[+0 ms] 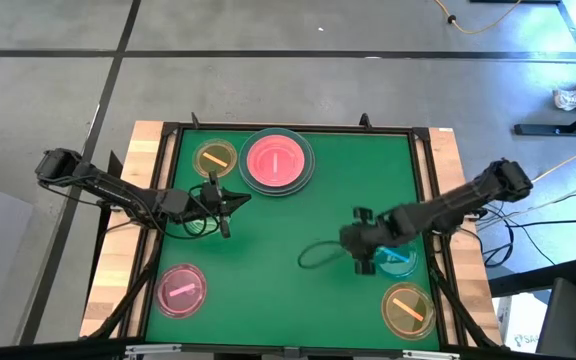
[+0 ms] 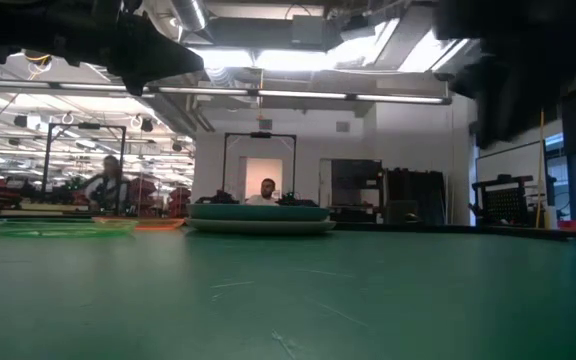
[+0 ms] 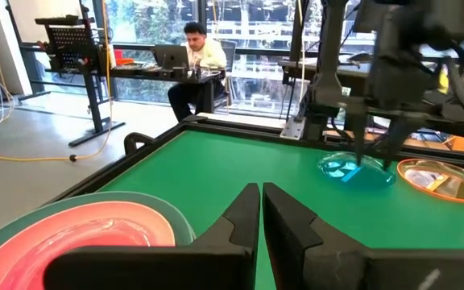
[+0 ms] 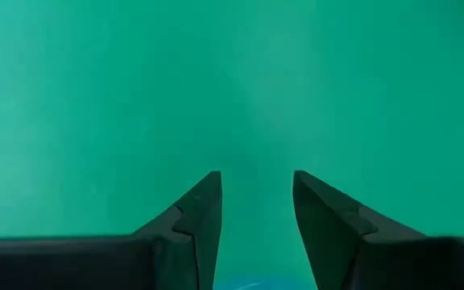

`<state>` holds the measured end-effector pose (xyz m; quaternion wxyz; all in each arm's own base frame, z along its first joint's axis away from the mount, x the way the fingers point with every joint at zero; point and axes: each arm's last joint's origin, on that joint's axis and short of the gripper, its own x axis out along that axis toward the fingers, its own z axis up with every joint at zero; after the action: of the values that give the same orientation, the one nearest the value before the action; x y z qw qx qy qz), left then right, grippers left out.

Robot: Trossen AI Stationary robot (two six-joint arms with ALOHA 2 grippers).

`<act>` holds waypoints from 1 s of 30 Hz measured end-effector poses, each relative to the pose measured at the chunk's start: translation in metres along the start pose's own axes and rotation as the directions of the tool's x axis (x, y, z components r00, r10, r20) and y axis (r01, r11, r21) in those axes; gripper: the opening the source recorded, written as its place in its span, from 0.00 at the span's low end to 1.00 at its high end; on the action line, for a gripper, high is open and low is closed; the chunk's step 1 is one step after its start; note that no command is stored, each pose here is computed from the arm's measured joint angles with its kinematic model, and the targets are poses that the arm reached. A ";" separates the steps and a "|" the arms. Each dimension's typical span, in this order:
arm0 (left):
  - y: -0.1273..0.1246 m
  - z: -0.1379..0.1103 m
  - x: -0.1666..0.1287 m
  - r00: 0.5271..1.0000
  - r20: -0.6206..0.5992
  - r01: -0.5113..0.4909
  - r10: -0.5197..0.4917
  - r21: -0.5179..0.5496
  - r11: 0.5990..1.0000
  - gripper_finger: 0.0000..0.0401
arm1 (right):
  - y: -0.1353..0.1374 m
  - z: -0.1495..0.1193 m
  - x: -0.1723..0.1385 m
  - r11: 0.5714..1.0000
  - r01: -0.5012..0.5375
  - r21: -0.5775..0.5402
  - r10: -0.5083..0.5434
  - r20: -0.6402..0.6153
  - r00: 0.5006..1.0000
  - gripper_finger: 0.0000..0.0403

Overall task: Stack plastic plates
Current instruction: Stack the blue plate on top of the pink plate

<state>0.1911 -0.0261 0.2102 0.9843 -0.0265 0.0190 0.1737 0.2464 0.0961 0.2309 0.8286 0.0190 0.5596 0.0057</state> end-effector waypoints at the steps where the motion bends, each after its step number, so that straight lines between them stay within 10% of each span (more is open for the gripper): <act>1: 0.000 0.000 0.000 1.000 0.000 0.000 0.000 0.000 1.000 0.03 | 0.006 -0.006 0.002 1.000 -0.004 0.021 0.004 -0.016 1.000 0.35; 18: 0.000 0.000 0.000 1.000 0.000 0.000 0.000 -0.001 1.000 0.03 | 0.045 -0.083 0.030 0.945 0.028 0.327 0.052 -0.233 0.971 0.35; 30: 0.000 0.000 0.000 1.000 0.000 0.000 0.000 -0.001 1.000 0.03 | 0.039 -0.095 0.050 0.942 0.080 0.325 0.000 -0.238 0.971 0.35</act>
<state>0.1911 -0.0262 0.2102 0.9843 -0.0269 0.0189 0.1736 0.1774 0.1394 0.1504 0.7415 0.1460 0.6467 -0.1033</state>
